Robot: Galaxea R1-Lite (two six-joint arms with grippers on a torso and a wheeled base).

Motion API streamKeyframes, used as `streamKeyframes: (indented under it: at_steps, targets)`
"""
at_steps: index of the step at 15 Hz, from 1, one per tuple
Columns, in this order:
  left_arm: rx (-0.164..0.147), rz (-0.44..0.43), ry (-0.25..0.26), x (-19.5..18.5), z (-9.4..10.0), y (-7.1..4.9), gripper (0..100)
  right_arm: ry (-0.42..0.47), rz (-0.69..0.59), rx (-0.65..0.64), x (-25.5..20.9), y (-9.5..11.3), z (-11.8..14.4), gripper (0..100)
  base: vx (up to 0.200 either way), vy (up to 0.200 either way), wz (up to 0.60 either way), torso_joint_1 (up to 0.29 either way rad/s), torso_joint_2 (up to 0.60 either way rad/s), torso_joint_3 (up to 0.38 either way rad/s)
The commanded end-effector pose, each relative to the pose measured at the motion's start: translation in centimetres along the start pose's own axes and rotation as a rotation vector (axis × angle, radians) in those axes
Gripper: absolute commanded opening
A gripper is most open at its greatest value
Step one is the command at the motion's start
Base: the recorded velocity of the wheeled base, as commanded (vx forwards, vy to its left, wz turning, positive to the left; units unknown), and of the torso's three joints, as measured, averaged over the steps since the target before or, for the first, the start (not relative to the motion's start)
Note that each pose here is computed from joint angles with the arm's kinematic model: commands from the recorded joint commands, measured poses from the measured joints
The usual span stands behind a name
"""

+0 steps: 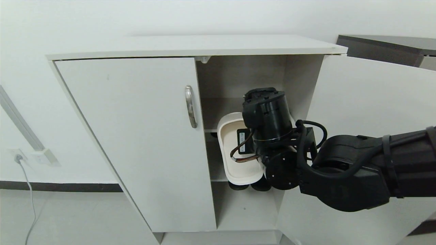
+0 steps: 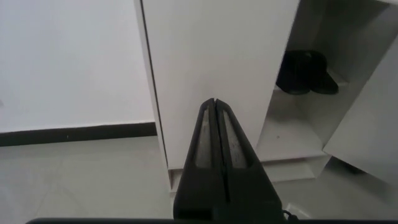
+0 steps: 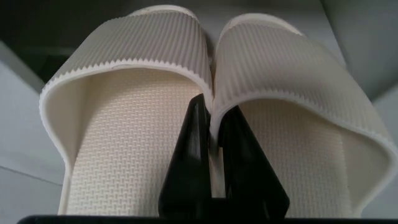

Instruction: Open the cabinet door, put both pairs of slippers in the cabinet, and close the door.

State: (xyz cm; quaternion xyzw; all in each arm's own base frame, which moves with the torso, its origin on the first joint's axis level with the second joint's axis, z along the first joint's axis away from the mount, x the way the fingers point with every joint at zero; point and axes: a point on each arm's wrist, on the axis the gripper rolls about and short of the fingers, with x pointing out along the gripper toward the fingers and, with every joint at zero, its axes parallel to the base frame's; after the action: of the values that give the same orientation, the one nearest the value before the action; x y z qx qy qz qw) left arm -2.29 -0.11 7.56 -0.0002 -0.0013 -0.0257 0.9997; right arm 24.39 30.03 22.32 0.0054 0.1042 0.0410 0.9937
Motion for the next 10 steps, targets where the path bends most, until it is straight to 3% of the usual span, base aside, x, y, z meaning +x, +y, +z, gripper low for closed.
streamKeyframes:
  at_steps: [1,4,10]
  targets:
    - [-0.001,0.001,0.001,0.0,0.0,0.0,0,-0.001,0.001,0.001,0.0,0.0,0.1,0,0.2,0.0,0.0,0.007,0.01,0.002]
    - [-0.001,0.002,0.001,0.0,0.0,0.0,0,0.006,-0.006,-0.009,0.7,0.4,-0.5,0,0.2,0.0,0.0,0.002,0.0,0.002]
    - [-0.003,0.002,0.001,0.0,0.0,0.0,0,-0.027,-0.053,0.013,5.5,1.3,-0.3,0,0.0,0.0,0.0,0.0,0.0,0.0]
